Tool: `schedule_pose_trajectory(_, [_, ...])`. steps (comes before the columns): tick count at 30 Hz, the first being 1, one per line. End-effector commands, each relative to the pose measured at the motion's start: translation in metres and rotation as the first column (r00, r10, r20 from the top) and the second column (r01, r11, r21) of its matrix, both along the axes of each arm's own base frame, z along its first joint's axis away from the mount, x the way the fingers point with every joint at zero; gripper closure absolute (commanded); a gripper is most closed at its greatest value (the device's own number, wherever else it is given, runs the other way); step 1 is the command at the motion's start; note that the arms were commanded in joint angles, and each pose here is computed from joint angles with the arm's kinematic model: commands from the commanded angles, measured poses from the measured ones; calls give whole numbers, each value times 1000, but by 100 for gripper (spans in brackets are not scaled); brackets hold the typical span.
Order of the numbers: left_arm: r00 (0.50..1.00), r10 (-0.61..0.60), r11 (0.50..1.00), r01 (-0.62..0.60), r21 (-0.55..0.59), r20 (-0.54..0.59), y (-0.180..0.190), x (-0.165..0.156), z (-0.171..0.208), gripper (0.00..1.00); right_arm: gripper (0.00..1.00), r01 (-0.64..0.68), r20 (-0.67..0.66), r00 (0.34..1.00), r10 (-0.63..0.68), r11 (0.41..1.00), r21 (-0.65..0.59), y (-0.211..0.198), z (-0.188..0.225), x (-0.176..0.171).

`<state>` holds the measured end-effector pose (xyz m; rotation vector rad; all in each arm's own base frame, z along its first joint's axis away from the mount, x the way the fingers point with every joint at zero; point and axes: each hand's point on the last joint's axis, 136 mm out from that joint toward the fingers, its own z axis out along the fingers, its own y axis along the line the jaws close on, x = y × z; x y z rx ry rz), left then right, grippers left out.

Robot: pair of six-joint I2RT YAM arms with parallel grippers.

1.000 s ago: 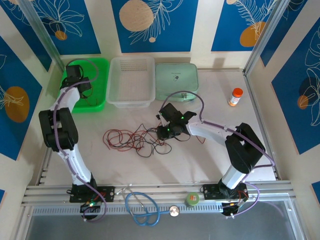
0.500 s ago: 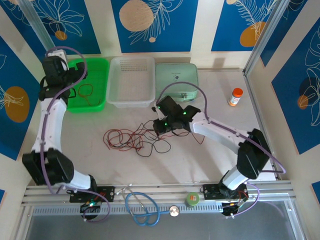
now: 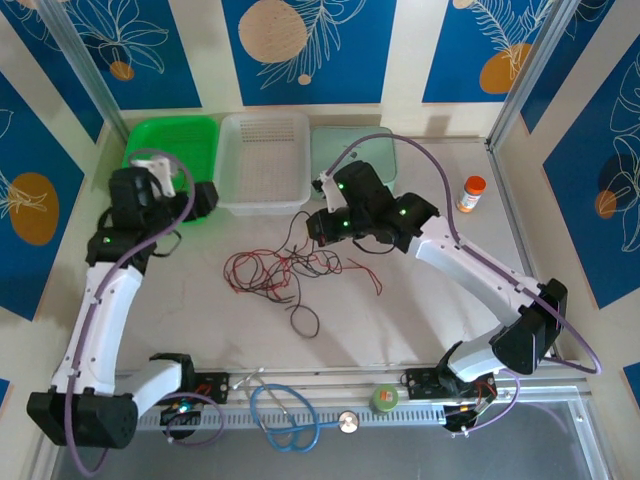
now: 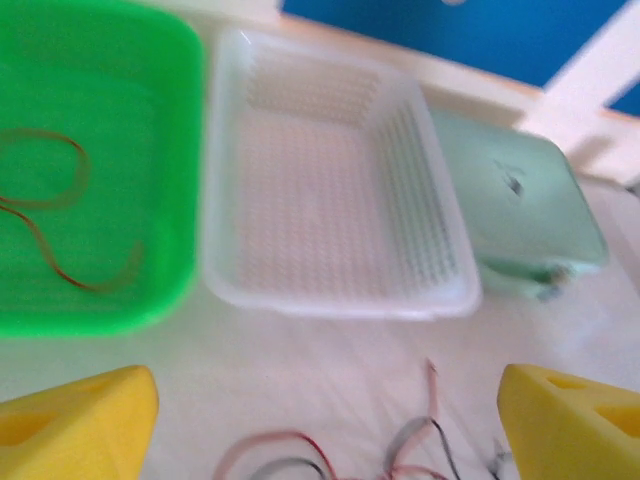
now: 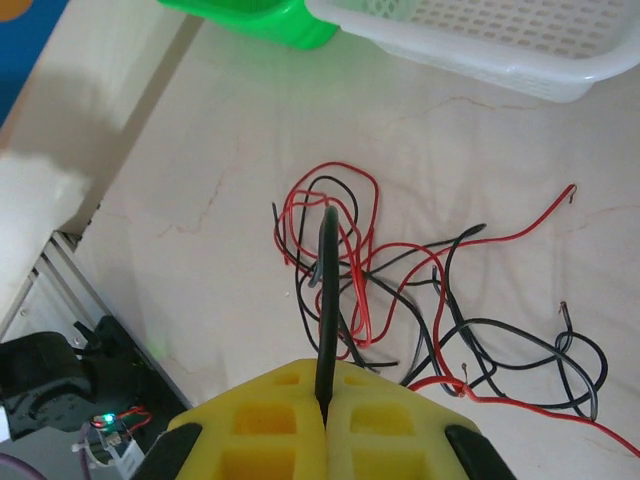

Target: Untangle the cables

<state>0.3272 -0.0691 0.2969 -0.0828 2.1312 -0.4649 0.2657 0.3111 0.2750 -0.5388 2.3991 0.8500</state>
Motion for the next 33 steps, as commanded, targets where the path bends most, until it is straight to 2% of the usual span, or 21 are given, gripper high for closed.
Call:
schedule_pose_trajectory(1, [988, -94, 994, 86, -63, -124, -35, -26, -40, 14, 100, 12, -5, 1000, -12, 997, 73, -1, 25, 5])
schedule_pose_trajectory(4, [978, -140, 989, 130, -76, -155, -54, -40, -67, 15, 100, 38, -17, 999, -37, 993, 115, -6, 33, 12])
schedule_pose_trajectory(8, [978, -175, 983, 166, -83, -115, -67, -47, -93, 16, 100, 66, -23, 998, -63, 986, 156, -15, 42, 20])
schedule_pose_trajectory(13, [978, -204, 979, 204, -17, -48, -75, -49, -119, 16, 100, 95, -40, 995, -89, 978, 187, -27, 49, 27])
schedule_pose_trajectory(16, [965, -258, 965, 254, 65, 55, -87, -49, -127, 12, 100, 100, -57, 994, -90, 976, 195, -30, 48, 30])
schedule_pose_trajectory(20, [916, -315, 941, 267, 208, 248, -97, -39, -127, 2, 100, 102, -72, 993, -89, 975, 199, -30, 46, 30])
schedule_pose_trajectory(22, [860, -404, 901, 316, 296, 312, -108, -36, -126, 0, 100, 99, -78, 993, -84, 974, 202, -29, 45, 29])
schedule_pose_trajectory(26, [794, -531, 813, 381, 440, 296, -126, -25, -137, 0, 100, 93, -86, 993, -76, 973, 209, -28, 44, 27])
schedule_pose_trajectory(29, [742, -601, 768, 432, 473, 297, -143, -17, -144, 0, 100, 83, -87, 994, -66, 973, 215, -28, 45, 25])
schedule_pose_trajectory(31, [715, -628, 749, 448, 488, 307, -152, -11, -149, 0, 100, 81, -84, 994, -64, 973, 218, -29, 47, 24])
schedule_pose_trajectory(33, [714, -624, 751, 436, 496, 317, -156, -1, -152, 0, 100, 82, -80, 995, -66, 972, 219, -30, 49, 23])
